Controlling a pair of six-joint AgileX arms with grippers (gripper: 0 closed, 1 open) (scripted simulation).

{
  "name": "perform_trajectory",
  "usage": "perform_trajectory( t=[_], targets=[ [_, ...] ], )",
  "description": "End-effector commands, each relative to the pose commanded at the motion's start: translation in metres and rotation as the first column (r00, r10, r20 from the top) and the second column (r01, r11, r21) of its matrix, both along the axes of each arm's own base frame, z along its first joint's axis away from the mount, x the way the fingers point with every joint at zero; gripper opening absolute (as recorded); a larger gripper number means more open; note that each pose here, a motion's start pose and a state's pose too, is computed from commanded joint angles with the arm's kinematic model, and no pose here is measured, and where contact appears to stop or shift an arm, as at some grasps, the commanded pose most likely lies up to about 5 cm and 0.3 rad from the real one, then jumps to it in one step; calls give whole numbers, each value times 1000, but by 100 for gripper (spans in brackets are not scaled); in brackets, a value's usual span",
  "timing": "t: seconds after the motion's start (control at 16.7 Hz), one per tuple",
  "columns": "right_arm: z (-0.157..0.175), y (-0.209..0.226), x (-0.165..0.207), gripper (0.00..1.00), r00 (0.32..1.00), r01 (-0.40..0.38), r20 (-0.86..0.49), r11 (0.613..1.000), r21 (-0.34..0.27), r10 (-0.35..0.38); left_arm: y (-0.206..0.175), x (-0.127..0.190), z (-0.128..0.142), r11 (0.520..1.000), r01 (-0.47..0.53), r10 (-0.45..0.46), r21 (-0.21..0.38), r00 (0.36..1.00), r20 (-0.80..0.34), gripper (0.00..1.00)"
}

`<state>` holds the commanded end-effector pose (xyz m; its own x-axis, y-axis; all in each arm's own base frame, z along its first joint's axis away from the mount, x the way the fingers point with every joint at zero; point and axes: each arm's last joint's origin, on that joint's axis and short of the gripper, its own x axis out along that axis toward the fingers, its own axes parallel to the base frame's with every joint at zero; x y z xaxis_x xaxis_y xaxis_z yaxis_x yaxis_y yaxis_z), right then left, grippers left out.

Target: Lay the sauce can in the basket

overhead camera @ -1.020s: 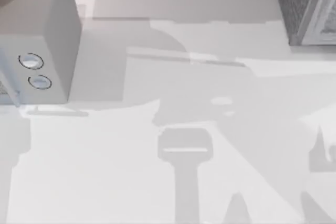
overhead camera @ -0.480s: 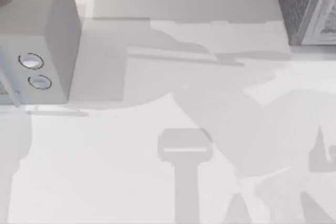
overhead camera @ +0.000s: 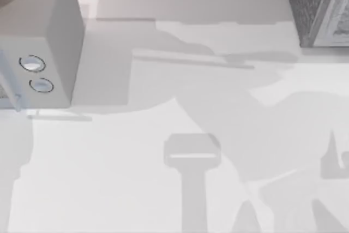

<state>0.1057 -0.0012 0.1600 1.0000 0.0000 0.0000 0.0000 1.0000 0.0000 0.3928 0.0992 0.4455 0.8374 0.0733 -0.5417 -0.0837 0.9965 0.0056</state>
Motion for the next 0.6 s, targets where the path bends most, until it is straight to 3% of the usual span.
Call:
perform_trajectory(
  t=[0.6],
  targets=[
    [0, 0, 0, 100, 1000, 0, 0, 1000, 0, 0, 0, 0, 0, 1000, 0, 0, 0, 1000, 0, 90]
  ],
)
